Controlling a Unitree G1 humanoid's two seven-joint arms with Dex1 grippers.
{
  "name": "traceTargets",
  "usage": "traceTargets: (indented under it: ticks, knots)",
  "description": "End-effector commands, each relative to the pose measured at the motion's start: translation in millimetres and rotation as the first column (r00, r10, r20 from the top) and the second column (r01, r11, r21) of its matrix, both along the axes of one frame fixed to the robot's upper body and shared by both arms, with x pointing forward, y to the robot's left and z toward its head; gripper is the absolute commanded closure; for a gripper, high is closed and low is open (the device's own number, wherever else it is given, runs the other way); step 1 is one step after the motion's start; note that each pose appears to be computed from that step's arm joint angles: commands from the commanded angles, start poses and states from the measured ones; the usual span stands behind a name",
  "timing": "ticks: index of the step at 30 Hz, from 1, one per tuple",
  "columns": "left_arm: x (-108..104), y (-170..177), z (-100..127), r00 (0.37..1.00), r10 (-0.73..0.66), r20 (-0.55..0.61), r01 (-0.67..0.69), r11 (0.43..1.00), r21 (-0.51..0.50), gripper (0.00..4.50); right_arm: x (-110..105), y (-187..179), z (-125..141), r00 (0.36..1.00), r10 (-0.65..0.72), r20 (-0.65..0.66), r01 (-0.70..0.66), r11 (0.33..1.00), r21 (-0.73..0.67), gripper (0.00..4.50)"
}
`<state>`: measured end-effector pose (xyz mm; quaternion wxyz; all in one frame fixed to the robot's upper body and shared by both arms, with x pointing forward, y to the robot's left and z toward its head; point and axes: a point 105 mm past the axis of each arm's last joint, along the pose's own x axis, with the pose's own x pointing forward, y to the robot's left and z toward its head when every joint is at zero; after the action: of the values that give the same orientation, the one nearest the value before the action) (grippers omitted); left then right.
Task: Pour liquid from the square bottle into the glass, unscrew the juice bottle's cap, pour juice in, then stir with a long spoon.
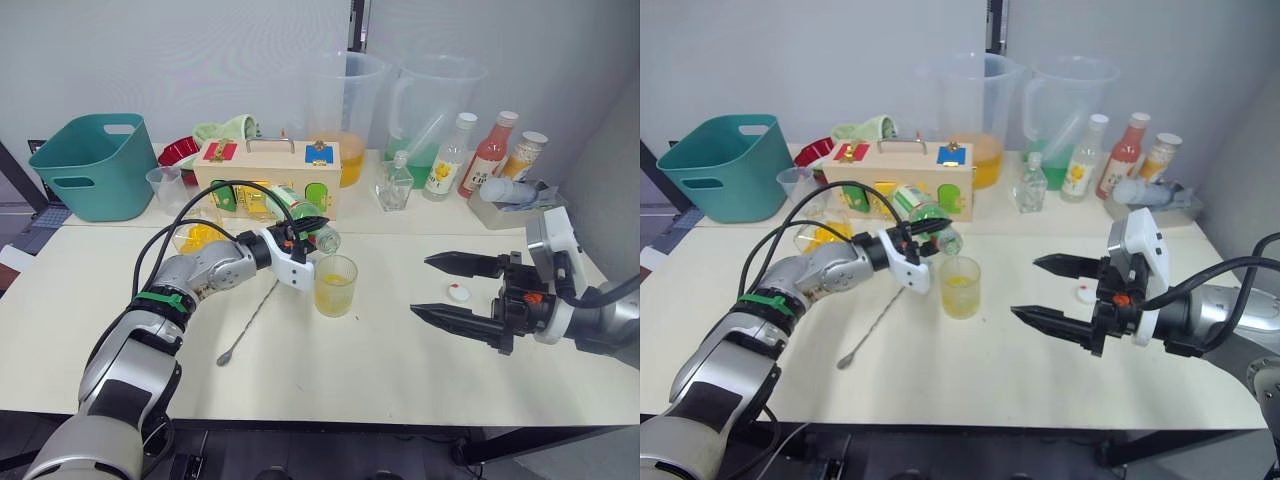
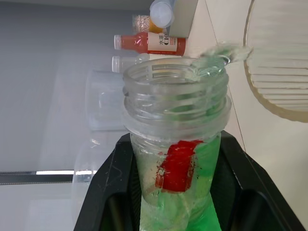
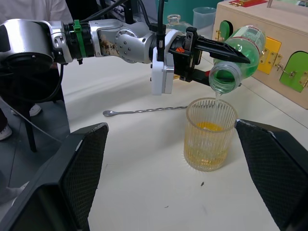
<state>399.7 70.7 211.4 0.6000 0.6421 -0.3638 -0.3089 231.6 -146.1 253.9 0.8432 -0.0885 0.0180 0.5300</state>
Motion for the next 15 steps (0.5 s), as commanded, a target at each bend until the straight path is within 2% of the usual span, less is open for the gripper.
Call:
traceTargets:
  ticks: [1,15]
  knots:
    - [-4.7,-4.9,28.9,0.995,-0.035,0.092,0.038,0.999,-0.036,3.03,-5.7,3.4,10.0,0.998,0.031,0.051,-0.031,0.999,-0.005,0.03]
    - [-5.4,-3.7,30.2,0.995,-0.032,0.099,0.036,0.998,-0.042,3.03,-2.9,3.4,9.9,0.998,0.041,0.046,-0.041,0.999,-0.007,0.03]
